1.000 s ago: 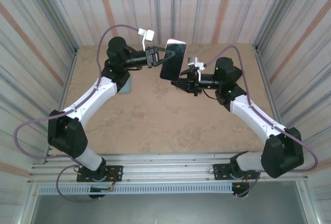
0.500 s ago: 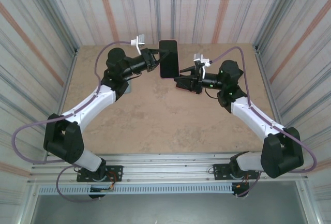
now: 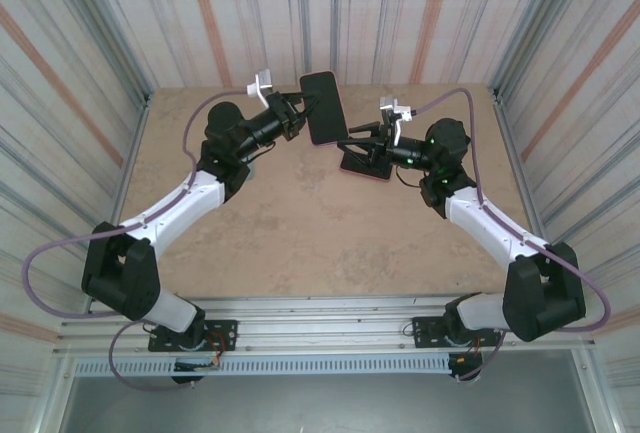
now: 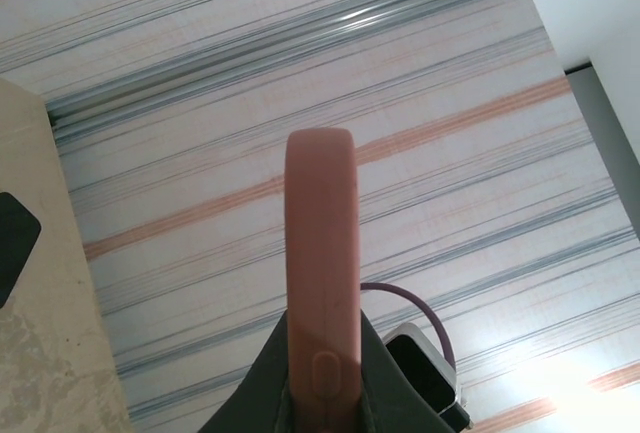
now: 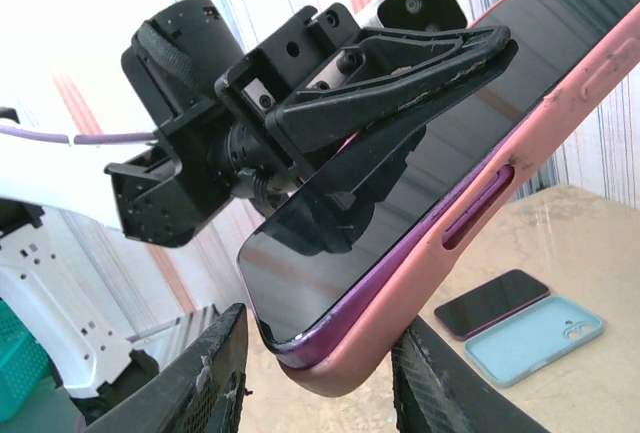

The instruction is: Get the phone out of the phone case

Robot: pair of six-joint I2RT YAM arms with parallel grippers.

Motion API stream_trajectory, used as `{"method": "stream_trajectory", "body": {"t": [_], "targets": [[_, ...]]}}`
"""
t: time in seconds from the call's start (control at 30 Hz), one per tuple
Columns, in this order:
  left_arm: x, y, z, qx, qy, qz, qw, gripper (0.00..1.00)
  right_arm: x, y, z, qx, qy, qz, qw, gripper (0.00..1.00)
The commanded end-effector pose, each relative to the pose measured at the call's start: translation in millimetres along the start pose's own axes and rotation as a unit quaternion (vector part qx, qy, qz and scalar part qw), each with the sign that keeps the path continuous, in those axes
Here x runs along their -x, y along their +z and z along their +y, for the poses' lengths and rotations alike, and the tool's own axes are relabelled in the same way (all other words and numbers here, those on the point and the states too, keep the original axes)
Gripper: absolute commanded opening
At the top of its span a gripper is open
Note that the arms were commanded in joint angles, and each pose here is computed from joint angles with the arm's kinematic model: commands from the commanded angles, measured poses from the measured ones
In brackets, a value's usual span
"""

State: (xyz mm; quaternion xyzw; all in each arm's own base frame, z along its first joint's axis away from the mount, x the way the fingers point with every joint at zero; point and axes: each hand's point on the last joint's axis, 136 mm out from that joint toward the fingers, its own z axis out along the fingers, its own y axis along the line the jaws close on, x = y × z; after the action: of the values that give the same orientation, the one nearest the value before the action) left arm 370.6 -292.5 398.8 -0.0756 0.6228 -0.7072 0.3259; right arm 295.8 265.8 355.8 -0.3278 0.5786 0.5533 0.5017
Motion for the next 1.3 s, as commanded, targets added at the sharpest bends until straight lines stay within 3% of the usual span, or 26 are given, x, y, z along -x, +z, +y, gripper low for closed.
{"method": "stream_trajectory", "body": {"t": [0.0, 0.77, 1.1, 1.27], "targets": [[6.6, -5.7, -37.3, -0.055, 0.004, -0.025, 0.998, 0.0, 7.4, 0.8, 2.2, 0.008, -0.005, -0.012, 1.0, 0.4], [-5.4, -5.0, -49.5, -0.073, -0.016, -0.014, 0.997, 0.0, 11.0, 5.5, -18.5, -0.005, 0.039, -0.027, 0.999, 0.39], [-13.6, -1.5, -58.6, -0.089, -0.01, 0.006, 0.996, 0.0, 13.5, 8.3, -43.7, -0.023, 0.137, -0.042, 0.989, 0.37], [-11.1, -2.5, -46.8, -0.064, 0.002, -0.008, 0.998, 0.0, 20.3, 10.8, -44.9, -0.017, 0.182, -0.067, 0.981, 0.35]]}}
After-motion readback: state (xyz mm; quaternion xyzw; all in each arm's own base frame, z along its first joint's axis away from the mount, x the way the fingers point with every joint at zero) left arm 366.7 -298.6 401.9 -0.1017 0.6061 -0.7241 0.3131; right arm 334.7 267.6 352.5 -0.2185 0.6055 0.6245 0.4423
